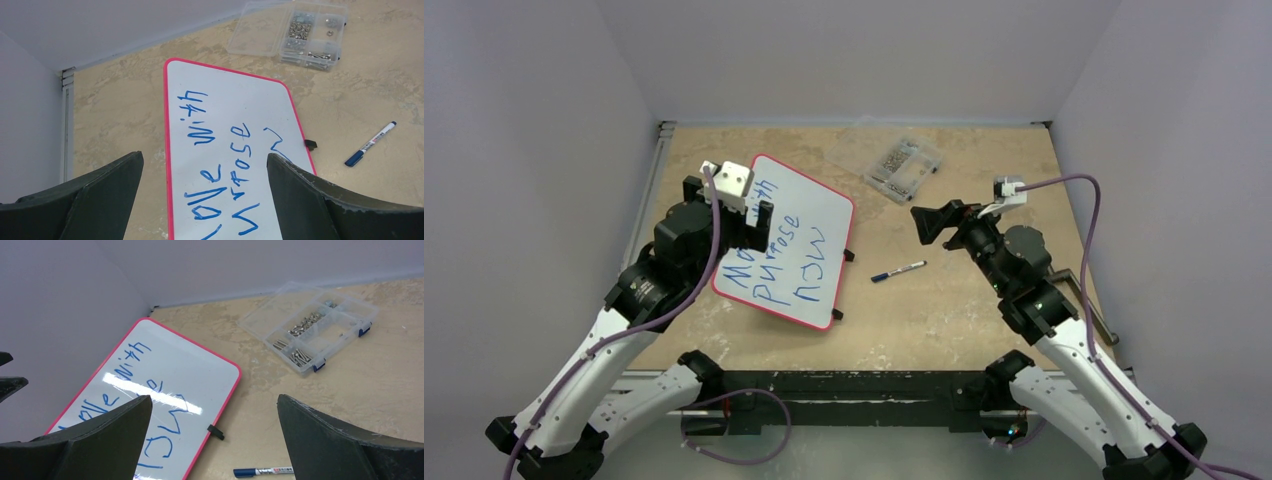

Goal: Write a sentence on the whiteboard
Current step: Reset both arms

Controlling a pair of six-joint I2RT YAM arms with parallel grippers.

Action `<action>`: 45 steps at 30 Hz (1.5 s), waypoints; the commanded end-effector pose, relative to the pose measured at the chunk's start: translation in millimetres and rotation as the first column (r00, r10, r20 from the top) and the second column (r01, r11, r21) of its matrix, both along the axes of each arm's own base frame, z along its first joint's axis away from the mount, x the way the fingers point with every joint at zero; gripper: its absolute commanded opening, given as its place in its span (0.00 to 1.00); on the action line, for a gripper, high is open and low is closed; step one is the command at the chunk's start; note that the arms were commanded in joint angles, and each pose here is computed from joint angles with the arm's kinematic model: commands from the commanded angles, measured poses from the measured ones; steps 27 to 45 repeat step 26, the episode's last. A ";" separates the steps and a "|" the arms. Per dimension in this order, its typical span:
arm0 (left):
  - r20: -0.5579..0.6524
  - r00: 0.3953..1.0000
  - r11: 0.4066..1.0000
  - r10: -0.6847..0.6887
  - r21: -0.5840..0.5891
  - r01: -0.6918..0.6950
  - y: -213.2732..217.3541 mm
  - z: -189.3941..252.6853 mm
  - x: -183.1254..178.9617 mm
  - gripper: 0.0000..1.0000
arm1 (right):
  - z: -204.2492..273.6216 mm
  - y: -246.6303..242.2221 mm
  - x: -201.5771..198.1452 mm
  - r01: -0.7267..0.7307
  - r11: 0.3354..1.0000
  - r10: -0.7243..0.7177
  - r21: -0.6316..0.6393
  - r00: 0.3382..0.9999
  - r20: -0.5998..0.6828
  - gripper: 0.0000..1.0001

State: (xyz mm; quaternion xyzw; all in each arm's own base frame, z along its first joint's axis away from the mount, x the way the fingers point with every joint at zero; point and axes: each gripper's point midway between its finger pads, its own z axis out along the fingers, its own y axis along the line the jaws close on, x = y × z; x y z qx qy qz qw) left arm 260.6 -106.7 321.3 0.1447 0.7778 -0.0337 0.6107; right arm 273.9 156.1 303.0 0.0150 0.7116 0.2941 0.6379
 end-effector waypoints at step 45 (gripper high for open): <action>0.047 0.998 0.999 0.037 -0.038 -0.035 5.3 12.2 2.4 0.94 | 14.8 -15.6 8.0 0.095 0.994 -0.098 0.045 0.994 0.057 0.99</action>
